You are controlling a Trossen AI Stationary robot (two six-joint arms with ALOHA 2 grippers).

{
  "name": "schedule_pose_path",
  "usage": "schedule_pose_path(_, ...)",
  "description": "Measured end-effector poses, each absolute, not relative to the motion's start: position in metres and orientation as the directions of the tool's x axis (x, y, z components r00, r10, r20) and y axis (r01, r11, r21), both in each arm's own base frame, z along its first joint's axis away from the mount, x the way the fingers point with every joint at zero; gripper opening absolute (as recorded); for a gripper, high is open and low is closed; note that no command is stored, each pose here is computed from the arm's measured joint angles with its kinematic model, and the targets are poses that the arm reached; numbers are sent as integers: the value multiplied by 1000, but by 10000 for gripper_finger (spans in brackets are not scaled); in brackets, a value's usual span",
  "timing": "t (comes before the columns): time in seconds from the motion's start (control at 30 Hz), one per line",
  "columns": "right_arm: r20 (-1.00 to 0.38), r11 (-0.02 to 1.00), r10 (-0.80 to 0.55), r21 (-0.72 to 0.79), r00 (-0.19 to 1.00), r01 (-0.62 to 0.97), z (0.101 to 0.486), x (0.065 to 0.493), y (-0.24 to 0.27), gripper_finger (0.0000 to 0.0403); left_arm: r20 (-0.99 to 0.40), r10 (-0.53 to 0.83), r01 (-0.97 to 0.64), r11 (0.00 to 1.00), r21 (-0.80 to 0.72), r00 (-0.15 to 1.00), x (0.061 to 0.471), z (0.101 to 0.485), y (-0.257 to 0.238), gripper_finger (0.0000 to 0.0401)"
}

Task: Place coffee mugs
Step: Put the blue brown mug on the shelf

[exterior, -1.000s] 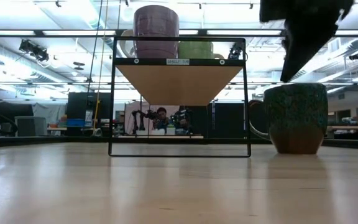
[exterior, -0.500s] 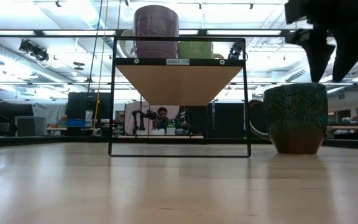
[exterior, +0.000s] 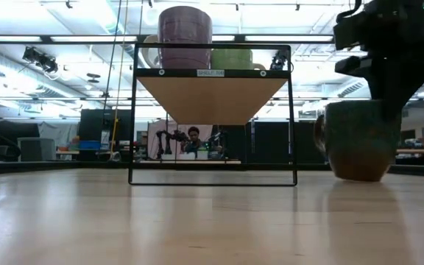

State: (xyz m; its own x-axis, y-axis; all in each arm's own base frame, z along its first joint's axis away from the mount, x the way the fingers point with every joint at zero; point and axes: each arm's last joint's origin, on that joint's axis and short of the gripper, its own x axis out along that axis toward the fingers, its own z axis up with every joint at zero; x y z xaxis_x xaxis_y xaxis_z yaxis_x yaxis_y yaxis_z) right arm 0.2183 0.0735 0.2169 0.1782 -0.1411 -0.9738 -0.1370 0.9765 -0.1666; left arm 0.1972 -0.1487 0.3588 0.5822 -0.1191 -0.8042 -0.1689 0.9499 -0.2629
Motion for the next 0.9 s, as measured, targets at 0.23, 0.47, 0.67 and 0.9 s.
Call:
schedule_pose_path(0.23,-980,984,-69,-35,186,177,225,227,66,40,-804,-120,-169,950,-264,583,197,359,-149,172)
schedule_pose_path(0.47,-978,846,-11,101,207,523,230,235,51,50,-803,-120,-169,949,-265,584,197,359,-149,172)
schedule_pose_path(0.67,-958,871,-17,126,285,474,232,243,50,64,-803,-120,-169,949,-265,584,197,359,-149,172)
schedule_pose_path(0.9,-954,909,-15,112,299,401,232,245,49,133,-803,-120,-168,950,-264,584,197,359,-149,172)
